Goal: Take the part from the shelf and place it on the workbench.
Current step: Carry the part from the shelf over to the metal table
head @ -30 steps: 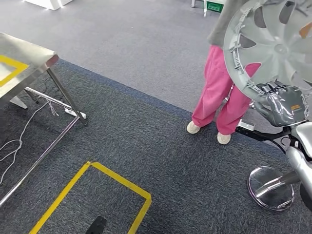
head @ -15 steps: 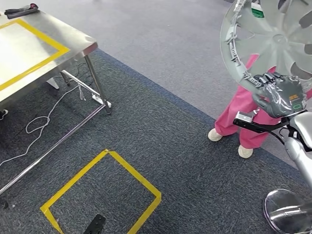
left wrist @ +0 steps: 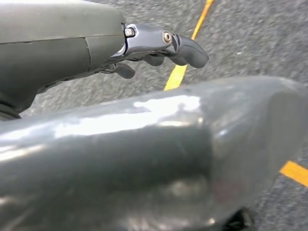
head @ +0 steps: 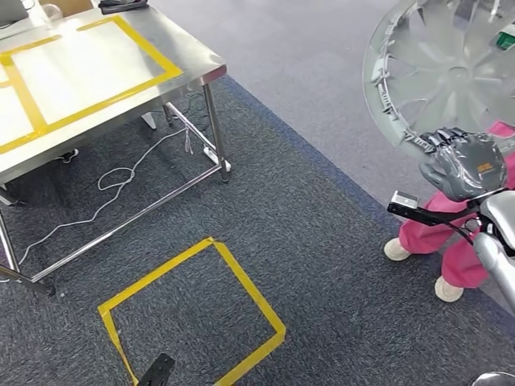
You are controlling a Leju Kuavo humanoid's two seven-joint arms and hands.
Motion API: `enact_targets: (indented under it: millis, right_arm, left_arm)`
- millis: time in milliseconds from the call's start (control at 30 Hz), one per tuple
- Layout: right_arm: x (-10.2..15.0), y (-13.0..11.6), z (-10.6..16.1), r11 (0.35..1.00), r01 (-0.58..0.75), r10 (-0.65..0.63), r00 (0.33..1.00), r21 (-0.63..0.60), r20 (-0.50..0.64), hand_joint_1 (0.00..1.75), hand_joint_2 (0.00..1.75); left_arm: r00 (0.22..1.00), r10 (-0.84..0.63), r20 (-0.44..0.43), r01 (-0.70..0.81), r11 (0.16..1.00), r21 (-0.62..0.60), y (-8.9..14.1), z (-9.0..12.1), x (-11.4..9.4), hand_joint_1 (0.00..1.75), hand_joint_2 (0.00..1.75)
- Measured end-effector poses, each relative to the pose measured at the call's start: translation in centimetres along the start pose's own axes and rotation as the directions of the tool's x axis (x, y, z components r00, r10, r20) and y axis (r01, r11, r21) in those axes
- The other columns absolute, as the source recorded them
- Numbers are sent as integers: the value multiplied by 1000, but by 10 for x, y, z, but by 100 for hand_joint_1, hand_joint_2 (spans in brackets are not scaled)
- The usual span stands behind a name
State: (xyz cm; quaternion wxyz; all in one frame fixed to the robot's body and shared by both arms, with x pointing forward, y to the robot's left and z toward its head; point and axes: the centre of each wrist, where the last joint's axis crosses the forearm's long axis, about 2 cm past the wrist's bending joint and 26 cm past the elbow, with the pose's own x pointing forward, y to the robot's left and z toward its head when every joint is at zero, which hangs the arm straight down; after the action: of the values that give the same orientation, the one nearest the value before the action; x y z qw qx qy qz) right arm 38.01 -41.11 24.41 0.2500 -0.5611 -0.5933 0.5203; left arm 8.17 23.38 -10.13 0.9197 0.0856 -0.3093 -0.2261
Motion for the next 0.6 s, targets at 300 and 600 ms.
enact_targets:
  millis: [300, 600]
  right_arm:
    - [-10, 2, 25, 998, -33, 34, 999, 47, -21, 175, 175]
    - [-2, 5, 41, 998, -39, 40, 999, 58, -18, 175, 175]
  left_arm:
    - [1000, -15, 4, 15, 1000, -17, -1, 1, -1, 0, 0]
    - [1000, -21, 14, 21, 1000, -21, 2, -2, 3, 0, 0]
